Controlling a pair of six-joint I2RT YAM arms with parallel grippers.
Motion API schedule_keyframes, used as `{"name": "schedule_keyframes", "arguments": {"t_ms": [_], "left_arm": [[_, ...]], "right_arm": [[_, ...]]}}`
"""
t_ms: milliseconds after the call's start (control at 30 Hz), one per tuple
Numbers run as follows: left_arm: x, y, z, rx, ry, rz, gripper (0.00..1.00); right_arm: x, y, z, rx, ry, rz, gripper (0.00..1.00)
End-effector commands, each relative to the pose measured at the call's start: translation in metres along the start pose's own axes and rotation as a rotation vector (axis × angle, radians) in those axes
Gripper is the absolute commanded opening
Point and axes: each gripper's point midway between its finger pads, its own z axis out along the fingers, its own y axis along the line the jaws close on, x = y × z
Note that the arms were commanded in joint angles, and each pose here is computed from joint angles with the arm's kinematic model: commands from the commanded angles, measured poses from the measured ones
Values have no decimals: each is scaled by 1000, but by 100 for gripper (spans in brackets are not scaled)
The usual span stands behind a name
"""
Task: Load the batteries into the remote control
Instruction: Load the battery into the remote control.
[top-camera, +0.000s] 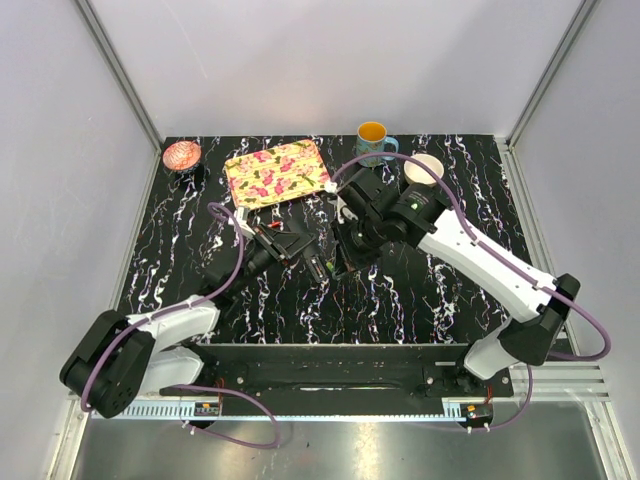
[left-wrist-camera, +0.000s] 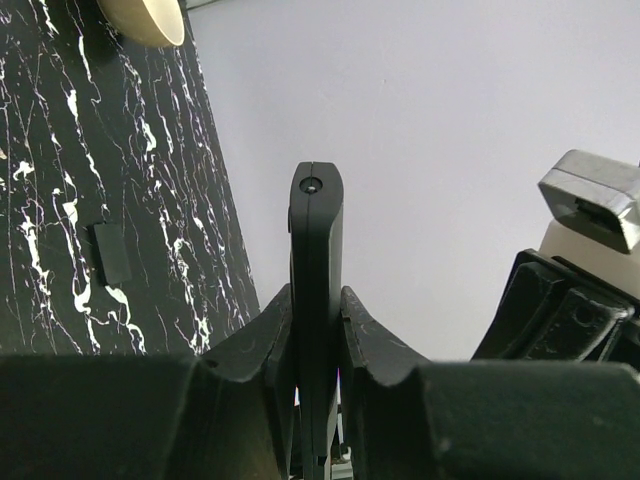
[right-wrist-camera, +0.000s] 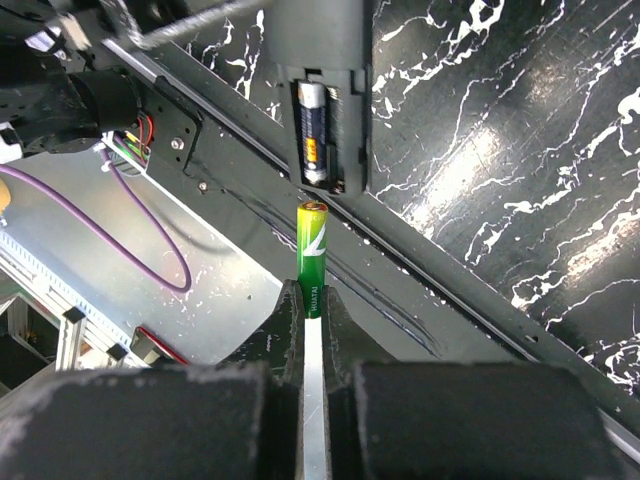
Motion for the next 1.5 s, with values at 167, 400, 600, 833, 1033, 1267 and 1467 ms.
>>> {"name": "schedule_keyframes", "arguments": {"t_ms": [167, 400, 600, 833, 1033, 1267, 1467], "left_arm": [[-8, -21, 10, 58, -63, 0, 0], [-5, -18, 8, 64, -68, -45, 0], [-3, -17, 5, 70, -66, -59, 0], [-1, -13, -1, 72, -67, -84, 0], [2, -14, -4, 84, -58, -91, 0], [10, -15, -7, 101, -32, -104, 0], [13, -19, -7, 115, -22, -110, 0]], "right_arm": [[-3, 10, 11, -21, 71, -14, 0], [-3, 5, 22, 19, 130, -22, 0], [-4, -2, 30, 60, 164, -23, 0], [-2, -9, 38, 89, 193, -25, 0], [-3, -15, 42, 109, 204, -29, 0], [-8, -16, 47, 115, 196, -34, 0], [-12, -22, 51, 145, 189, -40, 0]]}}
